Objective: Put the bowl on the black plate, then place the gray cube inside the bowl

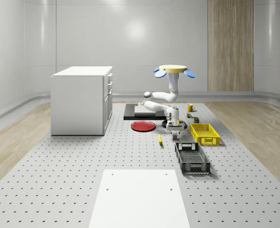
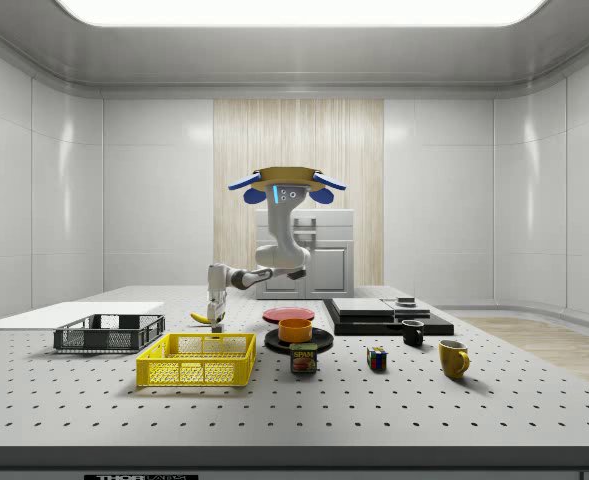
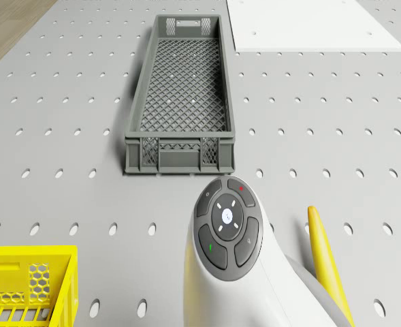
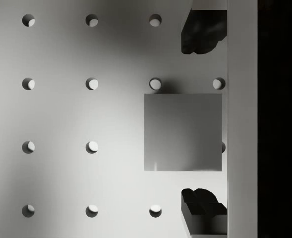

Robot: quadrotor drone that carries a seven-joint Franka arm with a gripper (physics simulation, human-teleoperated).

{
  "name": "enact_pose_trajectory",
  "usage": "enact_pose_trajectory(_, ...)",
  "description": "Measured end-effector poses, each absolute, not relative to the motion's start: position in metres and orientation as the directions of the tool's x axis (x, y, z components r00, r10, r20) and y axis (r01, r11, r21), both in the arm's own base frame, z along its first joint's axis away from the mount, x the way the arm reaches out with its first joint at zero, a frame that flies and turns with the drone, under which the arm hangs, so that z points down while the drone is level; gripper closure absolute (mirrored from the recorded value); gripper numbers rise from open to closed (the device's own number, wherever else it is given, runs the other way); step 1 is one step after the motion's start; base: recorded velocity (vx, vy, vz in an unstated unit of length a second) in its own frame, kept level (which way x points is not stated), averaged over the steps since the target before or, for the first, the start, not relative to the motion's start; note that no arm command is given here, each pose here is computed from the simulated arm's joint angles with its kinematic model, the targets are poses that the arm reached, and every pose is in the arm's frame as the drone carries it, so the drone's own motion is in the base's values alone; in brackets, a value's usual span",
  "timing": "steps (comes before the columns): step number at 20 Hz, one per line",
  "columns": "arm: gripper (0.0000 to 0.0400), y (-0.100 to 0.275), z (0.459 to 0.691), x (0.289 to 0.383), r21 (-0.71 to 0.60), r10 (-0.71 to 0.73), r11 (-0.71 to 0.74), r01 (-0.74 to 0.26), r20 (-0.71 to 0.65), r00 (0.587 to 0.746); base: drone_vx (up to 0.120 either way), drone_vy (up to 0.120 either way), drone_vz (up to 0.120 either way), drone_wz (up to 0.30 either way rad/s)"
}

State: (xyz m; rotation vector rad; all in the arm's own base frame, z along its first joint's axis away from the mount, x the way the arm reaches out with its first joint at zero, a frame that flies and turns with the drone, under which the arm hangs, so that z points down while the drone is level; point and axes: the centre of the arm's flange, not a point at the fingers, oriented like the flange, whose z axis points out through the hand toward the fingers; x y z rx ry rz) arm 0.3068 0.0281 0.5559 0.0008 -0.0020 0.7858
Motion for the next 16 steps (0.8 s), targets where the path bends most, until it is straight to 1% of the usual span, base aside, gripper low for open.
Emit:
enact_pose_trajectory(8, 0.0000, 0.028, 0.582, 0.3068, 0.000, 0.707, 0.707, -0.707, 0.002, 0.707, 0.000, 0.000, 0.000, 0.000)
enact_pose_trajectory(16, 0.0000, 0.029, 0.591, 0.3035, 0.000, 0.707, 0.707, -0.707, 0.002, 0.707, 0.000, 0.000, 0.000, 0.000)
